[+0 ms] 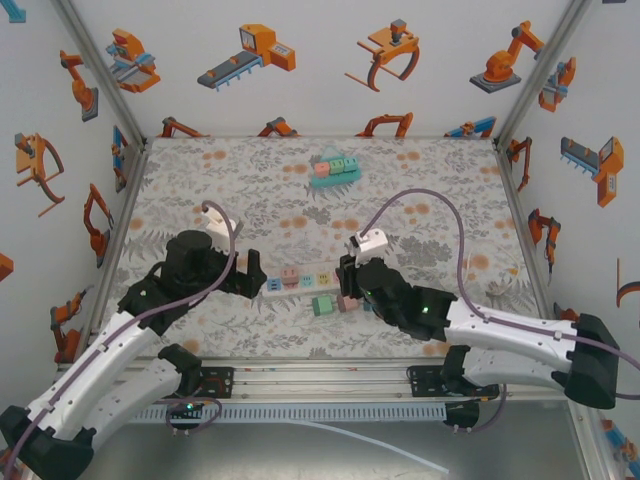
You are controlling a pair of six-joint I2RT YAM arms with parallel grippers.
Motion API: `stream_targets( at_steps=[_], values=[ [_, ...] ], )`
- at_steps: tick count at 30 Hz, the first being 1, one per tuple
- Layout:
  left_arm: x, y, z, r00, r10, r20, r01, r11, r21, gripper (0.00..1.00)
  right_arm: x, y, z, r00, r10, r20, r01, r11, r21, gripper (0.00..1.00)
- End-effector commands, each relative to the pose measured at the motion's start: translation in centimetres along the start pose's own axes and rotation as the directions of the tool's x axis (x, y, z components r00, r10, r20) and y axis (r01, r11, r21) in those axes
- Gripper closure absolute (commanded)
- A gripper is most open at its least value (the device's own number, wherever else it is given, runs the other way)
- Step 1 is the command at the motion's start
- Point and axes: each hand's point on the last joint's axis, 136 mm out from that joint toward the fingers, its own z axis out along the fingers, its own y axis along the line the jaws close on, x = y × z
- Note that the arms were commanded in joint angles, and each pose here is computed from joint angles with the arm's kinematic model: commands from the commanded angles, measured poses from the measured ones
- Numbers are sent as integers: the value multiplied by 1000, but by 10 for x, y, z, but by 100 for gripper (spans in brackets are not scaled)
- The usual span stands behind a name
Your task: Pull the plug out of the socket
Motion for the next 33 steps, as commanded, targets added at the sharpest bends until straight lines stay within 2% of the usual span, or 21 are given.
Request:
stream_targets(
  at_steps=[1,4,8,11,16,20,24,28,33],
  values=[
    [-6,19,2,983,-179,47,182,979,-89,3,-35,13,-5,926,-354,130,359,933,-14,51],
    [-5,31,4,945,-324,53,328,937,-120,3,-32,23,3,860,-501,96,508,856,-90,48],
    [9,48,12,841,-541,22,536,827,-168,1,-19,48,15,759,-644,97,643,718,-266,47],
    [22,49,23,780,-625,-37,609,771,-187,1,-6,74,17,672,-720,175,710,557,-432,47],
    [41,44,41,716,-684,-140,649,726,-226,5,10,95,34,616,-759,210,697,401,-595,47],
    [59,46,56,689,-697,-197,644,714,-275,12,15,112,52,642,-731,231,642,349,-682,47],
    [66,51,65,705,-675,-218,609,734,-301,18,25,126,72,659,-714,235,598,309,-740,47],
    [75,50,77,701,-660,-271,586,749,-307,26,37,129,87,679,-699,225,564,300,-769,47],
    [84,52,85,698,-657,-284,579,752,-316,31,44,126,102,698,-687,203,533,308,-788,47]
  ],
)
